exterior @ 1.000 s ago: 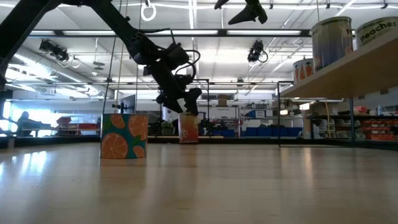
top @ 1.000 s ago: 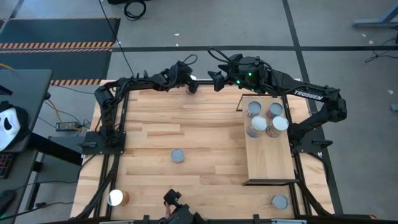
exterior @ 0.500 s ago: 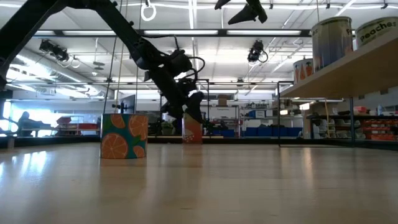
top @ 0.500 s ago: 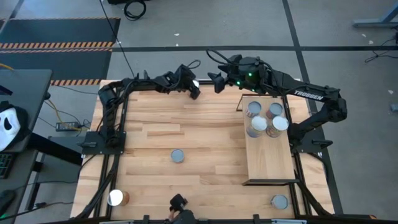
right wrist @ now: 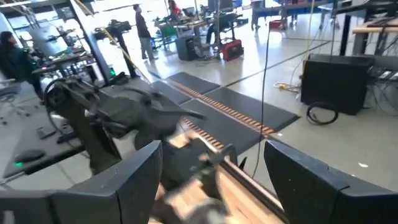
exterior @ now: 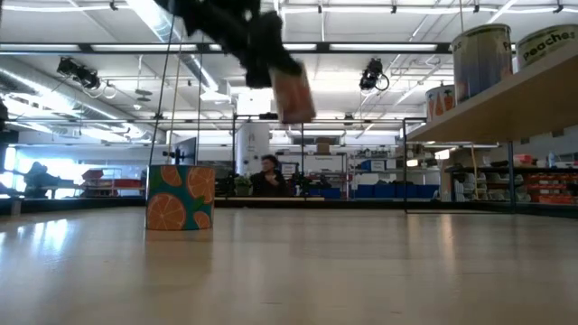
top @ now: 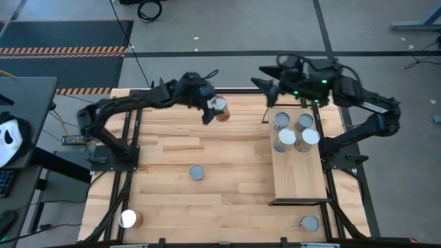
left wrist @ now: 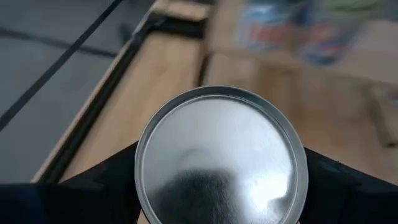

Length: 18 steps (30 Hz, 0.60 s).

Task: Pick and place cans onto a shelf
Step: Put the top canned corn on the shelf

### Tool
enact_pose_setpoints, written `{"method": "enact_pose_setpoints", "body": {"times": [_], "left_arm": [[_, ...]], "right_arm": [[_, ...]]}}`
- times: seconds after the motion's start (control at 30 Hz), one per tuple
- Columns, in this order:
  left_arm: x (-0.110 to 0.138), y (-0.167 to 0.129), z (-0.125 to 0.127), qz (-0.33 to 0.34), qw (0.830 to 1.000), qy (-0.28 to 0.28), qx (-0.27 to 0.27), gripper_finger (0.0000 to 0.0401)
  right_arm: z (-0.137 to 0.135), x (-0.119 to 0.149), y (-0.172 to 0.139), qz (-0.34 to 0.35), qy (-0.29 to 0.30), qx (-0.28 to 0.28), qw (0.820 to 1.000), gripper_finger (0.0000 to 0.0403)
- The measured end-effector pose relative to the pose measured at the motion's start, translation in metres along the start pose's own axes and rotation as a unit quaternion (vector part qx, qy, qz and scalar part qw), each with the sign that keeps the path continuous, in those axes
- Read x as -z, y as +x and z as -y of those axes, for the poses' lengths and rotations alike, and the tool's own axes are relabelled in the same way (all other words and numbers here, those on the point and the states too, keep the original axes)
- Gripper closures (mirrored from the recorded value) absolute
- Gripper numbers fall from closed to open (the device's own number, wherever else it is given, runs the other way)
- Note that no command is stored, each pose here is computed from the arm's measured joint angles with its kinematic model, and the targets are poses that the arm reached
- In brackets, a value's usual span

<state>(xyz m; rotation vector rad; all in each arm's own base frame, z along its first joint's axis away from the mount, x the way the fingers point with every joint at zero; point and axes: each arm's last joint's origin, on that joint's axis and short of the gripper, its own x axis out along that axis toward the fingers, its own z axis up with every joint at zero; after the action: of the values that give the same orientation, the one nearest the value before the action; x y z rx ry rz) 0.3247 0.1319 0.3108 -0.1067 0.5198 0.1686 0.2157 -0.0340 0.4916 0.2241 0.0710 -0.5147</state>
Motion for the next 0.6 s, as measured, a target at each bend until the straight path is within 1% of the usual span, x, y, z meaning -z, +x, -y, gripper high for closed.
{"method": "enact_pose_setpoints", "body": {"times": [0.17, 0.3, 0.43, 0.5, 0.6], "left_arm": [[-0.019, -0.027, 0.059, 0.047, 0.998, 0.007, 0.046, 0.0084], [-0.034, -0.035, 0.106, 0.072, 0.995, 0.011, 0.065, 0.0085], [-0.044, -0.039, 0.141, 0.1, 0.993, 0.004, 0.064, 0.0085], [-0.048, -0.043, 0.153, 0.113, 0.992, -0.01, 0.063, 0.0085], [-0.056, -0.048, 0.168, 0.142, 0.987, -0.049, 0.058, 0.0085]], "right_arm": [[0.006, 0.0, -0.03, -0.02, 0.027, 0.001, 0.999, 0.0115], [0.015, 0.01, -0.049, -0.082, 0.023, -0.001, 0.996, 0.0115], [0.014, 0.021, -0.061, -0.157, 0.035, -0.053, 0.985, 0.0117], [0.005, 0.025, -0.06, -0.178, 0.041, -0.081, 0.98, 0.0119], [-0.014, 0.031, -0.057, -0.191, 0.029, -0.128, 0.973, 0.0118]]}}
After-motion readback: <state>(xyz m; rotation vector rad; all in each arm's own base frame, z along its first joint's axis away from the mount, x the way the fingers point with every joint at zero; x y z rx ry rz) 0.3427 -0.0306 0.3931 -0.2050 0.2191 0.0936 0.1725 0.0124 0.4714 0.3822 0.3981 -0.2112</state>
